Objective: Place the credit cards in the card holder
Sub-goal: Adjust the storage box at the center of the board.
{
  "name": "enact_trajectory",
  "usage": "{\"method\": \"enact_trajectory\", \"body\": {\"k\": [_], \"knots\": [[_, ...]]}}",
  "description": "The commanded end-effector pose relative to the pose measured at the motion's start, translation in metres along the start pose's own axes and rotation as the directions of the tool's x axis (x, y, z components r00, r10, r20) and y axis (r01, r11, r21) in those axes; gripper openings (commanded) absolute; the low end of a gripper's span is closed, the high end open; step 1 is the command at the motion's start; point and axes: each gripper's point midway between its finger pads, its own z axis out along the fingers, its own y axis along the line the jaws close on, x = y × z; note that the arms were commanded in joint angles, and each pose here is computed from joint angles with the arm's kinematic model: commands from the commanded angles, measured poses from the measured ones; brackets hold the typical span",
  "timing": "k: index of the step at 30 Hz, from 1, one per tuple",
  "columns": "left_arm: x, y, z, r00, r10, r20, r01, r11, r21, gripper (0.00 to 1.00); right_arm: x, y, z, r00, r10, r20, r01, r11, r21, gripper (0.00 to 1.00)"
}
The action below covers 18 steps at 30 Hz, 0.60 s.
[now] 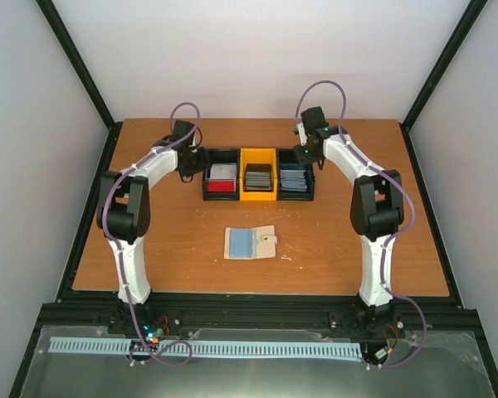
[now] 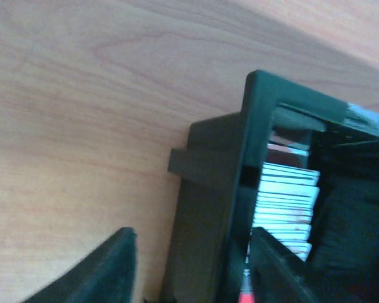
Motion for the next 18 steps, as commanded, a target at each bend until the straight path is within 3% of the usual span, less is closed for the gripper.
{"method": "enact_trajectory", "body": {"k": [1, 7, 11, 18], "knots": [[-0.017, -0.001, 0.012, 0.996, 0.093, 0.016, -0.092, 0.995, -0.035, 0.42, 0.002, -0.007, -0.012, 0.994, 0.112, 0.002, -0.112, 0.993, 0.028, 0.38], [-0.019, -0.006, 0.022, 0.957, 0.290, 0.029, -0.290, 0.957, -0.006, 0.21, 0.002, 0.014, -0.037, 0.984, 0.176, 0.034, -0.172, 0.980, -0.099, 0.37], [-0.020, -0.019, 0.023, 0.918, 0.393, 0.048, -0.396, 0.916, 0.059, 0.08, 0.004, 0.032, -0.058, 0.987, 0.137, 0.085, -0.117, 0.971, -0.210, 0.37], [-0.028, -0.055, 0.008, 0.857, 0.501, 0.120, -0.515, 0.836, 0.188, 0.01, 0.011, 0.037, -0.087, 0.992, -0.022, 0.122, 0.049, 0.974, -0.221, 0.47]]}}
